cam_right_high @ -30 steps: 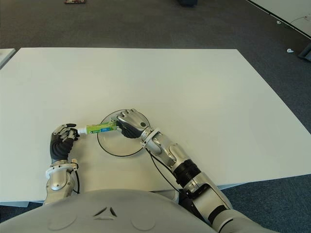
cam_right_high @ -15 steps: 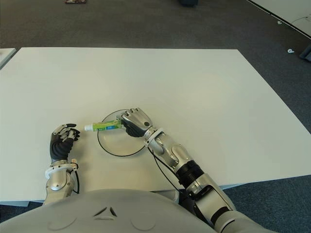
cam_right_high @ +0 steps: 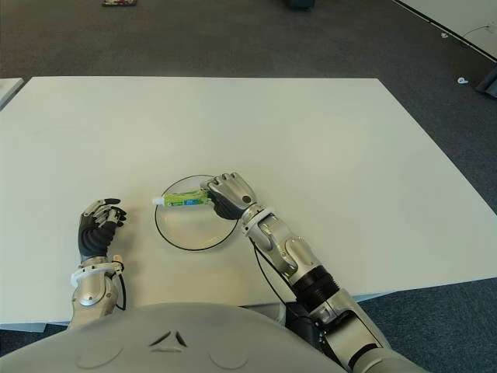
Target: Put the toothpaste on the table into the plate.
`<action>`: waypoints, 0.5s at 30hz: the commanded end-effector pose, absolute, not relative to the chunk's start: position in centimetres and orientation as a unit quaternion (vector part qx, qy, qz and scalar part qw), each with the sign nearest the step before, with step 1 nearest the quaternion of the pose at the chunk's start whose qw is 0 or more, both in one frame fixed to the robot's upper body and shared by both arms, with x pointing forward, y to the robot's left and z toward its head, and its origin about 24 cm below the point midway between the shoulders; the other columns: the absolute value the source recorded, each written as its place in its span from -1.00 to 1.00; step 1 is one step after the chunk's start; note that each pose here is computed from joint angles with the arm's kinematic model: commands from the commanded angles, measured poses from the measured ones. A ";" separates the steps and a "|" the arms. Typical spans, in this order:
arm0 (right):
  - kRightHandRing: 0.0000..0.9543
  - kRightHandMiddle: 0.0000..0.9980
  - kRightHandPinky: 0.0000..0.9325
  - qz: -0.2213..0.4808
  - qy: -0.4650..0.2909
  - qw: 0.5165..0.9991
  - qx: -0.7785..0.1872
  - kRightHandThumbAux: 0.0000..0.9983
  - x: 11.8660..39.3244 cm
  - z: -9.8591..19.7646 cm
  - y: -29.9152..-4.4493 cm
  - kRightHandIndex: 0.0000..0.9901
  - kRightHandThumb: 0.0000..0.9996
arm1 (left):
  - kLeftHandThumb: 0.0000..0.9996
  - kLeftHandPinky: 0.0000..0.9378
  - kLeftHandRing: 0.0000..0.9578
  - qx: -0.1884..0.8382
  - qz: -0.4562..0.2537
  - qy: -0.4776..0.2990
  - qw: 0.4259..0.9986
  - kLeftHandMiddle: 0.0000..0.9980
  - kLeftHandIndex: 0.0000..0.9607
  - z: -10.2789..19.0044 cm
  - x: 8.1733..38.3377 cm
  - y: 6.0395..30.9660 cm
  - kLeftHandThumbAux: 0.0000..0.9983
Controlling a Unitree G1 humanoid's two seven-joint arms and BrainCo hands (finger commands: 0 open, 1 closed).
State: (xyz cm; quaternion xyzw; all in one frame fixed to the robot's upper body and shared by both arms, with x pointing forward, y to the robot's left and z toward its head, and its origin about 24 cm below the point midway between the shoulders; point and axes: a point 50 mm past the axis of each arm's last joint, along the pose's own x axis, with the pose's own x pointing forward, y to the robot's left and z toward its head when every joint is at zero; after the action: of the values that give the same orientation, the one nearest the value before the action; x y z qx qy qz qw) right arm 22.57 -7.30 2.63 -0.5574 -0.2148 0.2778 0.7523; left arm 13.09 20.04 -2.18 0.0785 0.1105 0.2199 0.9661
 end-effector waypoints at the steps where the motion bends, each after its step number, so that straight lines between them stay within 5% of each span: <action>1: 0.72 0.62 0.78 0.269 -0.209 0.751 -0.566 0.42 22.4 3.4 -8.0 -0.11 0.45 | 0.40 0.22 0.25 0.074 0.214 0.131 0.965 0.21 -0.10 -2.9 12.7 20.0 0.44; 15: 0.50 0.42 0.49 0.252 -0.193 0.747 -0.584 0.42 21.7 5.5 -9.7 -0.13 0.41 | 0.40 0.18 0.21 0.075 0.219 0.136 0.963 0.17 -0.11 -2.8 12.7 20.0 0.44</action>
State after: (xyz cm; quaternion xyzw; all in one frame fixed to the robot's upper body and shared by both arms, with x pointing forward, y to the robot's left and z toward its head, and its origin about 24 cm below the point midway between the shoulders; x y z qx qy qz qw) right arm 21.71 -9.22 5.14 -0.5801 -0.2022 0.2587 0.7454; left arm 13.04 20.02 -2.27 0.0761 0.1157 0.2203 0.9656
